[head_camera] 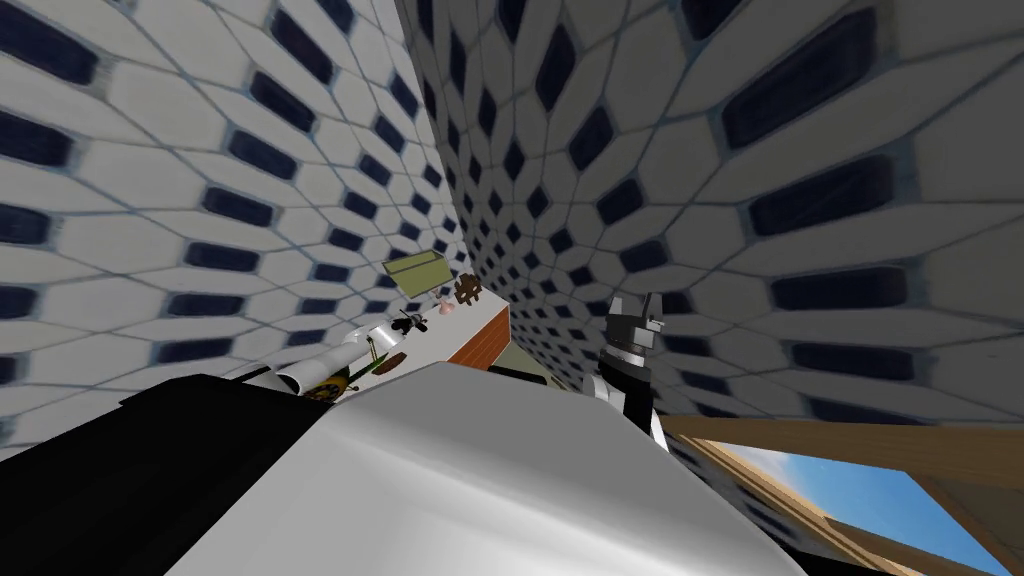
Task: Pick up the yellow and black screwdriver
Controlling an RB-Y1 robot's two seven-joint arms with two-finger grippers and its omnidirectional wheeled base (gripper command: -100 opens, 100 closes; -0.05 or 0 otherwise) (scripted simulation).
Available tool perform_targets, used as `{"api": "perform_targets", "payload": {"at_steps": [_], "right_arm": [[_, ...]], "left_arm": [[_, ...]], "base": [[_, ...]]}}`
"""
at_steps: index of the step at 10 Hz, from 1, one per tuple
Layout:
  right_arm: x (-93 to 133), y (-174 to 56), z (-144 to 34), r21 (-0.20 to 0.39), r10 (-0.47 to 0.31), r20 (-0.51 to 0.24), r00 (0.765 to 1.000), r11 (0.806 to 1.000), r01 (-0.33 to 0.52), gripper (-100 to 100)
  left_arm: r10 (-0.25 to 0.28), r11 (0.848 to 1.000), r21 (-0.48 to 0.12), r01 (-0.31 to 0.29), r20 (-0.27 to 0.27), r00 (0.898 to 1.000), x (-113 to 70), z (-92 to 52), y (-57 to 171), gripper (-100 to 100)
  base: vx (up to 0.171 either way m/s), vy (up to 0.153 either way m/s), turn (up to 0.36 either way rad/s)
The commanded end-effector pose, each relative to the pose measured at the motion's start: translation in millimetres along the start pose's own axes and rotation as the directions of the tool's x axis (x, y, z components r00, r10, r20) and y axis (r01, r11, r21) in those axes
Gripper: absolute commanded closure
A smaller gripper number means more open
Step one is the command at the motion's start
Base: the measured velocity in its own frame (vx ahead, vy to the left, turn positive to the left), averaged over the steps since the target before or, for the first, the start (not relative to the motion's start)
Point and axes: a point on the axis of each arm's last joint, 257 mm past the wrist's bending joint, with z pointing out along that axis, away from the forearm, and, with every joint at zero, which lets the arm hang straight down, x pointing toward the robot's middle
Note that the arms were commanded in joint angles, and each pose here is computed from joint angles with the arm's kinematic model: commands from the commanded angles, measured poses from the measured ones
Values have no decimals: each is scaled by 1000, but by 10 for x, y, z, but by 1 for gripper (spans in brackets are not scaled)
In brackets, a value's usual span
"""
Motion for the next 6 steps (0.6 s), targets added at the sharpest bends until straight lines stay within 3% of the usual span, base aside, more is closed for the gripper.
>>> {"api": "perform_targets", "payload": {"at_steps": [1,2,3,4,5,6], "right_arm": [[0,0,0,0,0,0,1000,1000,0,0],[-1,0,0,0,0,0,1000,1000,0,0],[0,0,0,0,0,0,1000,1000,0,0],[0,0,0,0,0,0,1000,1000,0,0],[0,0,0,0,0,0,1000,1000,0,0],[0,0,0,0,0,0,1000,1000,0,0]], "left_arm": [[29,999,27,-29,0,1000,51,-13,-318,100],[29,999,30,-29,-1,1000,54,-15,-331,100],[53,998,47,-53,6,999,65,-29,-570,100],[54,997,56,-54,4,999,78,-41,-618,100],[77,994,79,-78,12,997,93,-75,-880,100],[77,994,83,-78,12,997,98,-80,-898,100]], "base": [[7,33,287],[6,20,119],[5,33,230],[8,30,114],[1,40,252],[6,26,122]]}}
